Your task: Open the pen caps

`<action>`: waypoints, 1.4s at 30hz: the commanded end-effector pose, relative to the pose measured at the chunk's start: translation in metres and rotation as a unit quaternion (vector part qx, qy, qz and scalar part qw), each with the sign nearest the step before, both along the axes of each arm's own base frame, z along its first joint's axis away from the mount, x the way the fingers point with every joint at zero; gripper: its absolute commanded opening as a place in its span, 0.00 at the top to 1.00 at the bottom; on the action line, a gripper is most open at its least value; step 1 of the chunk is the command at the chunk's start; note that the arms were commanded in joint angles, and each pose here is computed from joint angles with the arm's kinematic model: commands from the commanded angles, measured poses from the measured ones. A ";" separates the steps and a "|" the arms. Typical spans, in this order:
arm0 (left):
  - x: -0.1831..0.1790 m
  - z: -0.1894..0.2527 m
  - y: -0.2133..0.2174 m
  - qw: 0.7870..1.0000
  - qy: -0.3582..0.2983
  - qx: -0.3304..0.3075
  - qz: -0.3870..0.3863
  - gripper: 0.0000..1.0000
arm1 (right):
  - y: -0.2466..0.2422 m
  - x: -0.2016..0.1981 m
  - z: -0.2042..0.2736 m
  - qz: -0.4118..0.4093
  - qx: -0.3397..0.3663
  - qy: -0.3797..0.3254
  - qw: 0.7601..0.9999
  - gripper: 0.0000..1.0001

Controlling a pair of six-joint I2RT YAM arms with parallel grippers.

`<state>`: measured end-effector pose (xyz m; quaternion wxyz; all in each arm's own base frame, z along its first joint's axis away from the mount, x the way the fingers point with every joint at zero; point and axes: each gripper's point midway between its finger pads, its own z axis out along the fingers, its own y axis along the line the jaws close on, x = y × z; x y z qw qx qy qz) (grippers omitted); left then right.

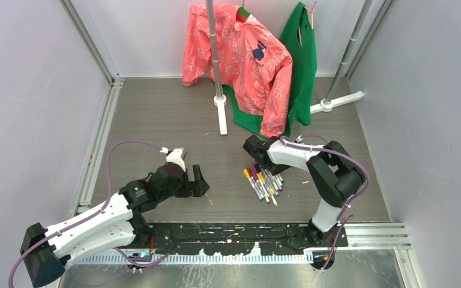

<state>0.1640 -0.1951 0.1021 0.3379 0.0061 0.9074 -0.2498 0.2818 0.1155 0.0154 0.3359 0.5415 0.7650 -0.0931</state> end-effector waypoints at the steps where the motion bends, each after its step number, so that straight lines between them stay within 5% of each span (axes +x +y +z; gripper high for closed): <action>1: -0.004 0.000 0.001 1.000 0.002 -0.003 -0.005 0.03 | 0.043 -0.039 -0.051 -0.026 0.089 0.086 0.992 0.49; 14: -0.003 -0.028 -0.019 0.999 0.027 0.000 -0.033 0.06 | 0.028 -0.047 -0.034 -0.013 0.050 0.077 0.996 0.48; 29: 0.005 -0.055 -0.101 0.986 0.059 0.044 -0.148 0.44 | -0.012 -0.080 -0.042 -0.018 0.015 0.106 0.994 0.48; 42: -0.006 -0.070 -0.166 0.971 0.065 0.059 -0.223 0.53 | -0.030 -0.106 -0.042 -0.017 0.019 0.104 0.994 0.50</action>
